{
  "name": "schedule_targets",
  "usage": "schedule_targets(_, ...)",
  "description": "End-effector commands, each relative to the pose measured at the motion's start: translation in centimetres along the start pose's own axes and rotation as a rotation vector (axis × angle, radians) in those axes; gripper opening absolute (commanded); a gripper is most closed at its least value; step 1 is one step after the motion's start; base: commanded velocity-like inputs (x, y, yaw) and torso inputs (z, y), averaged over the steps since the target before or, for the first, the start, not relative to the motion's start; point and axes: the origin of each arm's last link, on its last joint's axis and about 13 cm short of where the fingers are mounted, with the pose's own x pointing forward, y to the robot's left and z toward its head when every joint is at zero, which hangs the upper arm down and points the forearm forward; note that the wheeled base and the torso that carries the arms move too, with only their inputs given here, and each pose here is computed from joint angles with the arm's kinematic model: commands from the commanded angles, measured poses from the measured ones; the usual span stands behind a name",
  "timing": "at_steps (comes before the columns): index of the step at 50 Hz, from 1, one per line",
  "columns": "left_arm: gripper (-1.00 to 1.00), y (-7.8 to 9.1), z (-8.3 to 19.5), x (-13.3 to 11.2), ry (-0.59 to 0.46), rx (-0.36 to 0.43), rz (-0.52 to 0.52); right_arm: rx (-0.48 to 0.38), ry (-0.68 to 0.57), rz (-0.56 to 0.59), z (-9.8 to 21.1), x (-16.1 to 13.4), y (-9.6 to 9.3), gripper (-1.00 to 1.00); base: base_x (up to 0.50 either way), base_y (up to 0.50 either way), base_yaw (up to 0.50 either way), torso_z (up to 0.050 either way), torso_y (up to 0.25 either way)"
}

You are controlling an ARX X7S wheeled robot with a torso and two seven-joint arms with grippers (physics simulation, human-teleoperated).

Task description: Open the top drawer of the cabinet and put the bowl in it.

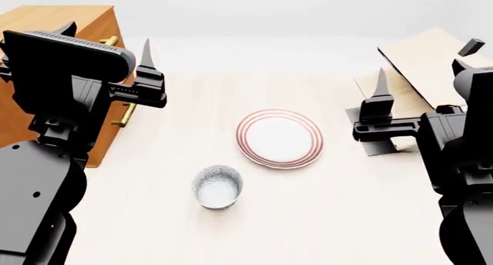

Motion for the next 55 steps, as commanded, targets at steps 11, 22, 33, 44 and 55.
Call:
schedule_targets(11, 1.00, -0.1, -0.2, 0.1, 0.001, 0.008, -0.010, 0.002, -0.005, -0.011, 0.0, 0.1, -0.2, 1.00, 0.50, 0.00, 0.00, 0.050, 0.000)
schedule_targets(22, 1.00, 0.0, -0.1, 0.0, 0.000, 0.008, -0.009, -0.002, -0.011, -0.011, 0.2, -0.1, -0.2, 1.00, 0.50, 0.00, 0.00, 0.050, 0.000)
schedule_targets(33, 1.00, 0.1, -0.4, -0.4, 0.017, 0.050, -0.003, -0.003, -0.010, -0.009, 0.3, -0.3, -0.1, 1.00, 0.29, 0.00, 0.00, 0.036, 0.000)
schedule_targets(44, 1.00, 0.5, -0.6, 1.3, 0.073, 0.299, -0.008, 0.005, 0.020, -0.025, -0.6, -0.4, 0.0, 1.00, 0.00, 0.00, 0.00, 0.000, 0.000)
schedule_targets(55, 1.00, 1.6, -3.8, 4.9, 0.327, 0.733, -0.055, 0.023, 0.060, -0.019, -2.5, -0.1, 0.3, 1.00, 0.00, 0.00, 0.00, 0.000, 0.000)
